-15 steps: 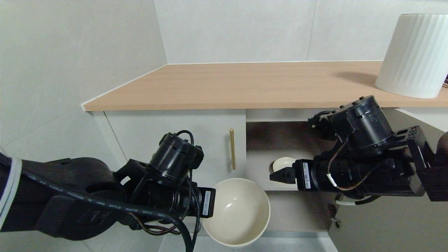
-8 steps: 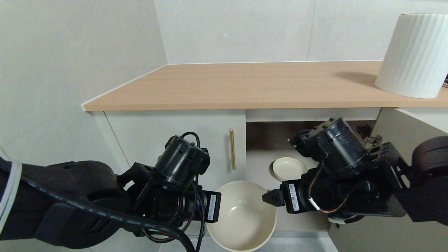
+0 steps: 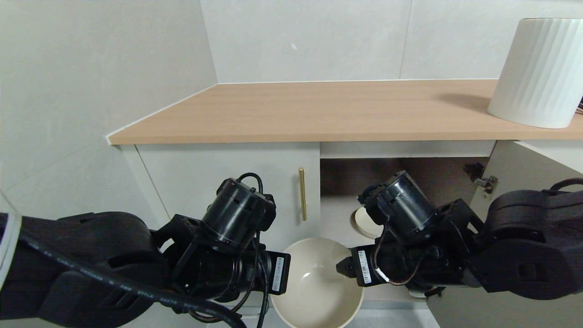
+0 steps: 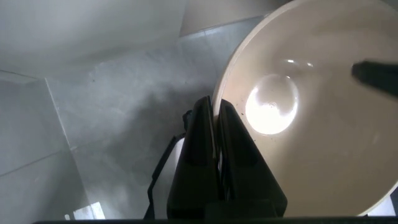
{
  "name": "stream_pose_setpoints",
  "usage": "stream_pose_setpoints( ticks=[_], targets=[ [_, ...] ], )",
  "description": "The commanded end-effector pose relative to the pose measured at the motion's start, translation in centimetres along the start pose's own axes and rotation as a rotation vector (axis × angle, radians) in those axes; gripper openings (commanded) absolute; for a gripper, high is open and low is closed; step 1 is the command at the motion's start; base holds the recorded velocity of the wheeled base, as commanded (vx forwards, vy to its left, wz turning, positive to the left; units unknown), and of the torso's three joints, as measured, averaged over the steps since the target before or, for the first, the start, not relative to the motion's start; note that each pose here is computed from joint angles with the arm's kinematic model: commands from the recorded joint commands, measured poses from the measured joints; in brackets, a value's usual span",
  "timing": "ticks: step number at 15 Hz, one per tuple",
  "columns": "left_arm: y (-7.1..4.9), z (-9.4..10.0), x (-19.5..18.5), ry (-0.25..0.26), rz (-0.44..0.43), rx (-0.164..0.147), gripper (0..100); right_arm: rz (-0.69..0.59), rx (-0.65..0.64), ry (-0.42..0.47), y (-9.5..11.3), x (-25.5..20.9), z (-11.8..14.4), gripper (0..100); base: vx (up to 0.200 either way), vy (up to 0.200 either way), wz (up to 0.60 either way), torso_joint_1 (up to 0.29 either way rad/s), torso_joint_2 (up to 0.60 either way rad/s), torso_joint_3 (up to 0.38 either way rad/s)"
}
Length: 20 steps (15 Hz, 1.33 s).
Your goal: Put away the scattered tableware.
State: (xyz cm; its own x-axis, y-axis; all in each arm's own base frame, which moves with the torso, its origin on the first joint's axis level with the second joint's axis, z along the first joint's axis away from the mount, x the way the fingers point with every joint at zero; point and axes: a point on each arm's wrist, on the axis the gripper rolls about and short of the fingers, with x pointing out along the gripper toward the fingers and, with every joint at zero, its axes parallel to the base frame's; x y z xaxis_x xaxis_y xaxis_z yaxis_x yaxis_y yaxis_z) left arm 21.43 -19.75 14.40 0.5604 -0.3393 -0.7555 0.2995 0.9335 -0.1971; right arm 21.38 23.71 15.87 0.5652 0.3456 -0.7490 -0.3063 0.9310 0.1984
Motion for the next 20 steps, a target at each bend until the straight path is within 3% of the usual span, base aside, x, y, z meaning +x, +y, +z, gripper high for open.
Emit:
stream_pose_setpoints(
  ticks=[1,12,13,17,20],
  targets=[
    [0.0,0.0,0.0,0.0,0.001,-0.001,0,-0.002,-0.006,0.009,0.1,0.2,-0.2,0,0.0,0.0,0.0,0.0,0.0,0.0],
    [0.1,-0.1,0.3,0.009,0.011,-0.001,0,0.0,-0.009,0.009,0.2,0.1,-0.3,0,0.0,0.0,0.0,0.0,0.0,0.0],
    [0.1,-0.2,0.2,0.008,0.013,0.001,100,0.0,-0.009,0.009,0.2,0.1,-0.3,0,0.0,0.0,0.0,0.0,0.0,0.0],
    [0.1,-0.1,0.1,0.004,0.01,-0.001,100,-0.003,-0.01,0.013,0.2,0.3,-0.3,0,0.0,0.0,0.0,0.0,0.0,0.0],
    [0.1,0.2,-0.7,-0.026,-0.004,-0.015,100,-0.004,-0.01,0.014,0.2,0.4,-0.3,0,0.0,0.0,0.0,0.0,0.0,0.0]
  ],
)
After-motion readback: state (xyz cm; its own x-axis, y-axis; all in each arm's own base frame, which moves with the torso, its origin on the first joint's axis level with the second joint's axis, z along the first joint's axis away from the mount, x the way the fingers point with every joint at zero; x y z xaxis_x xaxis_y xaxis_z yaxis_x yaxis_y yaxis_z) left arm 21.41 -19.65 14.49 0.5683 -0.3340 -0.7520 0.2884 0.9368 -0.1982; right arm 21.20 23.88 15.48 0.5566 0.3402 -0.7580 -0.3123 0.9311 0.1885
